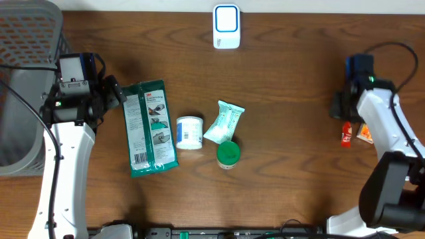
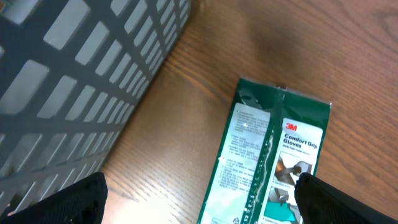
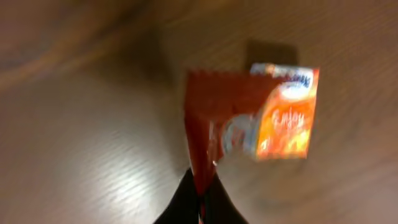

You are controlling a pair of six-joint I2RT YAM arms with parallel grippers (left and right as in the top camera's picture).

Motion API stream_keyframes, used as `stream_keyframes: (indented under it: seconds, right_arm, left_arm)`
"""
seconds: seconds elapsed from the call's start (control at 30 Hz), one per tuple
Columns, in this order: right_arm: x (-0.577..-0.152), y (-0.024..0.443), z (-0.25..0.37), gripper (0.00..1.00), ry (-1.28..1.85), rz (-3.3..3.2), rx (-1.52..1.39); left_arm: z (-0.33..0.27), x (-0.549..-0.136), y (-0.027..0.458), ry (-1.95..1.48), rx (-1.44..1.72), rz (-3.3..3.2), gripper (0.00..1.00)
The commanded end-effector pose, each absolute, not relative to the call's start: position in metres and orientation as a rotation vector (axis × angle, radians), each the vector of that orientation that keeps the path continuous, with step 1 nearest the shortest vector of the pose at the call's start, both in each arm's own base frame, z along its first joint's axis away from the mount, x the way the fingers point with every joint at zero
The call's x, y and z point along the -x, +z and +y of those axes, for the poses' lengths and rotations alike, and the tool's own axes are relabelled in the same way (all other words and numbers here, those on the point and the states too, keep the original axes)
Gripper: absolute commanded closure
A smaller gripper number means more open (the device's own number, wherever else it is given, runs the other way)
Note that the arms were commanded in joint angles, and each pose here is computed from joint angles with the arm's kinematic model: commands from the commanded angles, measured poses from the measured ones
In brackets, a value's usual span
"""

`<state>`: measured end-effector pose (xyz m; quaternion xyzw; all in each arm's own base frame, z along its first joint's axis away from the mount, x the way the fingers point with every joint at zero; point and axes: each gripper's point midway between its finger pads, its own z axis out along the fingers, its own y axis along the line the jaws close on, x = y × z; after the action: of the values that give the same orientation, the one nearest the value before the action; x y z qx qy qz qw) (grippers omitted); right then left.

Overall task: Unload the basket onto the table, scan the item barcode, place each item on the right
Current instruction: 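Carry the Nescafe sachet to the right table edge beside the Kleenex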

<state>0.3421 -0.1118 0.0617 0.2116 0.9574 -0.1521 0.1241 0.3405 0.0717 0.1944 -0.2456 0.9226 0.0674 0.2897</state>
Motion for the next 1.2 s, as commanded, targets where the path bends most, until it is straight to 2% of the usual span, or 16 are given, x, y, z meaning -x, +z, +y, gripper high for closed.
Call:
stream_keyframes:
  seconds: [0.0, 0.27, 0.3, 0.37, 0.4, 0.53, 0.6, 0.67, 0.73, 0.77, 0.8, 0.83, 0.87, 0.93, 1.07, 1.17]
  right_arm:
    - [-0.324, 0.04, -0.134, 0.99, -0.499, 2.78, -0.67]
    - [-0.321, 0.02, -0.146, 0.99, -0.515, 2.769, -0.547]
    - [-0.322, 0.02, -0.146, 0.91, -0.515, 2.766, -0.547]
    - [-0.324, 0.021, -0.147, 0.49, -0.514, 2.757, -0.546]
    - [-0.325, 0.022, -0.147, 0.39, -0.514, 2.755, -0.541]
    - [-0.34, 0.039, -0.129, 0.18, -0.346, 2.785, -0.451]
    - [-0.35, 0.051, -0.113, 0.14, -0.192, 2.797, -0.426]
    - [-0.354, 0.058, -0.097, 0.18, -0.053, 2.81, -0.406]
    - [-0.35, 0.058, -0.081, 0.4, 0.068, 2.835, -0.393]
    - [-0.346, 0.056, -0.078, 0.56, 0.088, 2.855, -0.395]
    - [-0.34, 0.053, -0.077, 0.84, 0.089, 2.875, -0.401]
    - [-0.333, 0.048, -0.078, 0.92, 0.068, 2.9, -0.409]
    - [-0.328, 0.043, -0.079, 0.96, 0.051, 2.915, -0.414]
    - [-0.316, 0.031, -0.085, 0.97, -0.021, 2.943, -0.427]
    - [-0.295, 0.005, -0.1, 0.96, -0.191, 2.958, -0.446]
    - [-0.273, -0.005, -0.125, 0.96, -0.436, 2.948, -0.541]
  left_arm:
    - [0.075, -0.343, 0.204, 0.189, 0.663, 2.434, 0.04]
    - [0.075, -0.343, 0.204, 0.189, 0.663, 2.434, 0.04]
    - [0.075, -0.343, 0.204, 0.189, 0.663, 2.434, 0.04]
    - [0.075, -0.343, 0.204, 0.189, 0.663, 2.434, 0.04]
    - [0.075, -0.343, 0.204, 0.189, 0.663, 2.433, 0.04]
    - [0.075, -0.343, 0.204, 0.189, 0.663, 2.433, 0.04]
    - [0.075, -0.343, 0.204, 0.189, 0.664, 2.434, 0.04]
    - [0.075, -0.343, 0.204, 0.189, 0.663, 2.434, 0.04]
    - [0.075, -0.343, 0.204, 0.189, 0.664, 2.434, 0.04]
    - [0.075, -0.343, 0.204, 0.189, 0.664, 2.434, 0.04]
    - [0.075, -0.343, 0.204, 0.189, 0.664, 2.434, 0.04]
    - [0.075, -0.343, 0.204, 0.189, 0.663, 2.434, 0.04]
    - [0.075, -0.343, 0.204, 0.189, 0.663, 2.434, 0.04]
    - [0.075, -0.343, 0.204, 0.189, 0.664, 2.434, 0.04]
    - [0.075, -0.343, 0.204, 0.189, 0.664, 2.434, 0.04]
    - [0.075, -0.343, 0.204, 0.189, 0.663, 2.434, 0.04]
